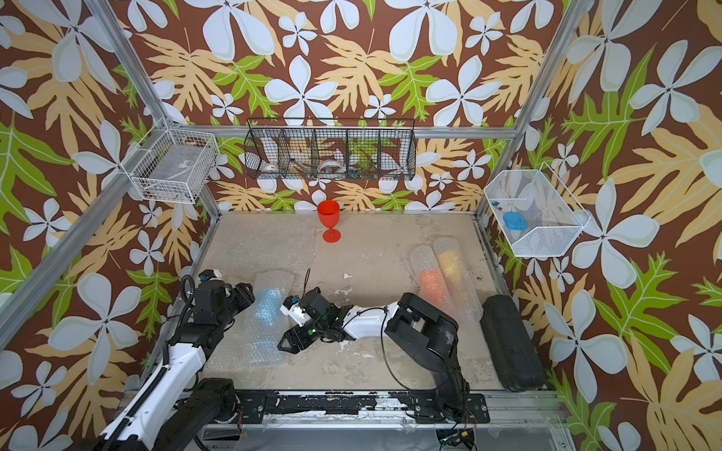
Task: Unpack wine glasses from bubble wrap
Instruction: Unwrap the bubble wrap at the center of the board.
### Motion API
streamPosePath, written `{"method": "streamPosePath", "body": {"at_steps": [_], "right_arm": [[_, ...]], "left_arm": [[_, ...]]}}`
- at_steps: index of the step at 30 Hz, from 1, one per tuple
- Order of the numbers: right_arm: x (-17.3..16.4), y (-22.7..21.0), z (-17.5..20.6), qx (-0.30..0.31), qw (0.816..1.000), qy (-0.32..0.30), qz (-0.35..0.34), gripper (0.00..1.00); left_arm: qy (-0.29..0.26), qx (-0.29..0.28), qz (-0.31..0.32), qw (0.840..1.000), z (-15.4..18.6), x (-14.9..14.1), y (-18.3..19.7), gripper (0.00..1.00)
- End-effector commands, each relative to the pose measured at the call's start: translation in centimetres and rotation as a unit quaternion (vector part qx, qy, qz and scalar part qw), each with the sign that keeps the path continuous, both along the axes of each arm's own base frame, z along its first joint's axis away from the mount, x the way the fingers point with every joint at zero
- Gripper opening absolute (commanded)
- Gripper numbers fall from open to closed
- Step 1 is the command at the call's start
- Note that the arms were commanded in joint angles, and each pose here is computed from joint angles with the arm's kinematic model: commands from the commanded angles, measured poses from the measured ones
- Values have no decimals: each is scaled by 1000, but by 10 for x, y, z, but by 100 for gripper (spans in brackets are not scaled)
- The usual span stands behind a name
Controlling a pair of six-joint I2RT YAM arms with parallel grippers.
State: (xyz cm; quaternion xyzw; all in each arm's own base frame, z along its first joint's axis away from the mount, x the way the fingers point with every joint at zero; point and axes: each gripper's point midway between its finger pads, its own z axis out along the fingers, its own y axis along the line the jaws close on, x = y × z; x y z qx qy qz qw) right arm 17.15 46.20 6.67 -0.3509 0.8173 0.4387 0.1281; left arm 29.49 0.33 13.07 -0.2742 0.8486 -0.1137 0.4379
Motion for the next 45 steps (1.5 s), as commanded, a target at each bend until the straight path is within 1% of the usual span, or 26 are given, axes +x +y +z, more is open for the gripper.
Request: {"method": "streamPosePath", "body": {"at_steps": [1,3,10,14,19,24,27,29,34,39,45], "right_arm": [[3,-10,9,5,1000,-17,-2,72],[5,-16,11,5,1000,-19,-7,72],[18,-40,7,4,999,-14,-39,73],[25,-49,6,0,999,-17,-52,73],[38,-63,7,-3,997,-23,-71,73],[51,-78,5,-8,995,-26,-92,73],[59,-89,4,-10,994,-27,-106,73],[65,-97,4,-11,993,-27,-116,73],[80,-117,6,-12,989,-30,-141,73],[91,-136,9,-18,985,-38,-166,73],[102,-158,11,-25,980,-43,-194,73]], "left_arm": [[13,-6,-19,1000,-8,2,-7,67],[24,-10,-24,999,-13,1,-9,67],[29,-31,-41,998,-18,1,-18,69],[30,-59,-55,996,-21,1,-28,69],[20,-117,-81,990,-11,3,-47,66],[4,-135,-82,988,3,2,-50,65],[0,-161,-88,983,6,0,-57,64],[2,-175,-97,980,6,-1,-68,63],[5,-175,-135,975,6,-2,-107,63],[-1,-166,-161,973,13,3,-137,63],[11,-166,-208,964,9,7,-180,64]]}}
